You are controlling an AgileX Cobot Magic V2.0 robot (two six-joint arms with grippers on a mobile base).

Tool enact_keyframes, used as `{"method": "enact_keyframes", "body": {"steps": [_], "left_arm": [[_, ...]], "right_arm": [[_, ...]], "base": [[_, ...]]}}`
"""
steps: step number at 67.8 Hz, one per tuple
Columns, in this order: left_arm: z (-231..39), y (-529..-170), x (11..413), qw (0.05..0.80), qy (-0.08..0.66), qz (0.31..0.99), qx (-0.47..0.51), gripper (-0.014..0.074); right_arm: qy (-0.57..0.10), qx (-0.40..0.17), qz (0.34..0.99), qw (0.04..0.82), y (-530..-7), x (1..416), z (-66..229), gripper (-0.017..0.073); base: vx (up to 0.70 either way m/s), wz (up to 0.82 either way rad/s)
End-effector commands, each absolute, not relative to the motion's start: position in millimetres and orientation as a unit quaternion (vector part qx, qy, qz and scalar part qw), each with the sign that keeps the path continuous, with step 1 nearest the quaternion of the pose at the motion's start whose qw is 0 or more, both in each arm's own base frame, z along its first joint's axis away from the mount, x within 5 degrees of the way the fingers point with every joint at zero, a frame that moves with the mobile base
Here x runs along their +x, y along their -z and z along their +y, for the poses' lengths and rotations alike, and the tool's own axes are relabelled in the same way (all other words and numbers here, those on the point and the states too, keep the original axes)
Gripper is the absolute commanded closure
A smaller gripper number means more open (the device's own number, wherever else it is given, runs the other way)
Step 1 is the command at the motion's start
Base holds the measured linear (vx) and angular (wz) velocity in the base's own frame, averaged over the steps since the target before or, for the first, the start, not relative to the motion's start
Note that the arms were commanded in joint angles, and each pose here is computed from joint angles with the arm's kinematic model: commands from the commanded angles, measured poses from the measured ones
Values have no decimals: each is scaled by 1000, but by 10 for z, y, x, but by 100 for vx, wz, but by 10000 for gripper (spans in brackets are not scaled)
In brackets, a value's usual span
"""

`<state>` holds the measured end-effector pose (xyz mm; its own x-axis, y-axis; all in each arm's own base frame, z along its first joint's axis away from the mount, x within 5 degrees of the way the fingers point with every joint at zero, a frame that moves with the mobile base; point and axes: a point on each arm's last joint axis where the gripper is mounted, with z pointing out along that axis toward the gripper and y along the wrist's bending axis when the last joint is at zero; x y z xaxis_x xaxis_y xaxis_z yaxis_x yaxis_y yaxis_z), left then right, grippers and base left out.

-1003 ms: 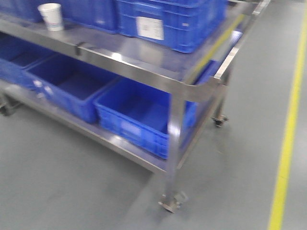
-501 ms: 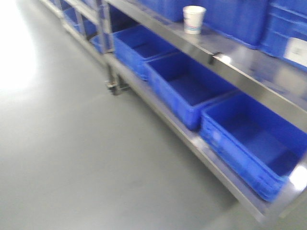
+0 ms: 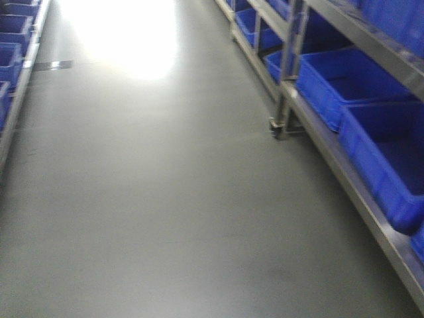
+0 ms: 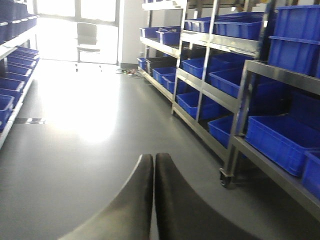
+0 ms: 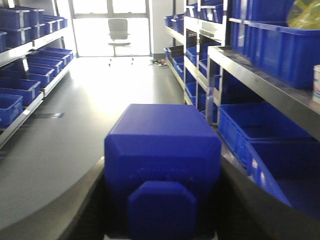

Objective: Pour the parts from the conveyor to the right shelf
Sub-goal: 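Turn and drive between the shelves of blue bins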

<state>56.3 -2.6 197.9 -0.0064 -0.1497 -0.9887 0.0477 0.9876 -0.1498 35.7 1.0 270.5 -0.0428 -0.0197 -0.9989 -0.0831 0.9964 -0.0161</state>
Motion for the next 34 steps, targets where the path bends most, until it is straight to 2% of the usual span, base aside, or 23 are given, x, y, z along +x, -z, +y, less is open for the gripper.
{"method": "enact_keyframes", "body": {"steps": [1, 16, 34], "left_arm": [[-30, -1979, 564, 724, 79, 684, -38, 600], [-30, -1979, 564, 724, 79, 684, -38, 600], [-30, -1979, 564, 724, 79, 684, -38, 600]], "right_arm": [[-19, -38, 689, 723, -2853, 351, 11, 564], [-19, -38, 689, 723, -2853, 351, 11, 564], [-19, -38, 689, 723, -2853, 351, 11, 564]], "base": [[11, 61], [13, 39], [20, 13]]}}
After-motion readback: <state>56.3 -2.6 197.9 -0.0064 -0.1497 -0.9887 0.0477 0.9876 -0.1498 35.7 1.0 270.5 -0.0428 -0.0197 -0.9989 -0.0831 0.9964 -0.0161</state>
